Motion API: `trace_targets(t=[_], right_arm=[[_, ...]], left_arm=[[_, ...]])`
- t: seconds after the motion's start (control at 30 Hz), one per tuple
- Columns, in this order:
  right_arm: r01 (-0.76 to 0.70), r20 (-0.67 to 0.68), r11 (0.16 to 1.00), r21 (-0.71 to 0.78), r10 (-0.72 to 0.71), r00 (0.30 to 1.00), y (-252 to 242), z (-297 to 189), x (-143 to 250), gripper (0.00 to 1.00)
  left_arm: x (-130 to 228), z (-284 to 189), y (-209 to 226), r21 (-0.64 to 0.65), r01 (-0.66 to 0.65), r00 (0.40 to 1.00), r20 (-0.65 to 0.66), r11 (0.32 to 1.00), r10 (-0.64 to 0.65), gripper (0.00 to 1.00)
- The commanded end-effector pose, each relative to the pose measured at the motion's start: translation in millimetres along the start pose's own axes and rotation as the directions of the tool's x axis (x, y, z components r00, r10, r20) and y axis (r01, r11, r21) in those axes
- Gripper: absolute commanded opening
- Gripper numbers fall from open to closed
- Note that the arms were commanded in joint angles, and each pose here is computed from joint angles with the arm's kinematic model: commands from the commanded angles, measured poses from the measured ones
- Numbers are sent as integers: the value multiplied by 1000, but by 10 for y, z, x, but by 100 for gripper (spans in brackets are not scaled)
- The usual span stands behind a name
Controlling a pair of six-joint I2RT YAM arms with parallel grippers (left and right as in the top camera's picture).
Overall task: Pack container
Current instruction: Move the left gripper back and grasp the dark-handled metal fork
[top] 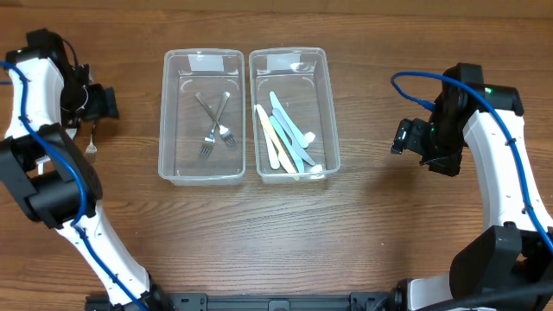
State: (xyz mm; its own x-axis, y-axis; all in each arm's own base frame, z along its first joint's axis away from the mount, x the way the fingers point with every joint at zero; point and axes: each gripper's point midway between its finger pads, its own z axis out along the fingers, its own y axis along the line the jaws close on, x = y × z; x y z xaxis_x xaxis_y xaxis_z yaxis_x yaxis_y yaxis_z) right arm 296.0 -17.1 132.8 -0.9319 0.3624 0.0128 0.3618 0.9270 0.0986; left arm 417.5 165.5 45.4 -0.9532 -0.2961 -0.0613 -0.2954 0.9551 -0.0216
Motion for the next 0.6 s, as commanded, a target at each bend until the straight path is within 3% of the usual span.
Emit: trace_targets(t=[0.0, 0.57], right_arm=[[11, 15, 1000, -9, -11, 1000, 23, -35, -4, 89], [11, 18, 1000, -9, -11, 1000, 25, -35, -10, 89]], left_arm=[[60, 238, 8, 2, -25, 998, -54, 1000, 25, 92], [70, 473, 14, 5, -24, 996, -84, 1000, 24, 97]])
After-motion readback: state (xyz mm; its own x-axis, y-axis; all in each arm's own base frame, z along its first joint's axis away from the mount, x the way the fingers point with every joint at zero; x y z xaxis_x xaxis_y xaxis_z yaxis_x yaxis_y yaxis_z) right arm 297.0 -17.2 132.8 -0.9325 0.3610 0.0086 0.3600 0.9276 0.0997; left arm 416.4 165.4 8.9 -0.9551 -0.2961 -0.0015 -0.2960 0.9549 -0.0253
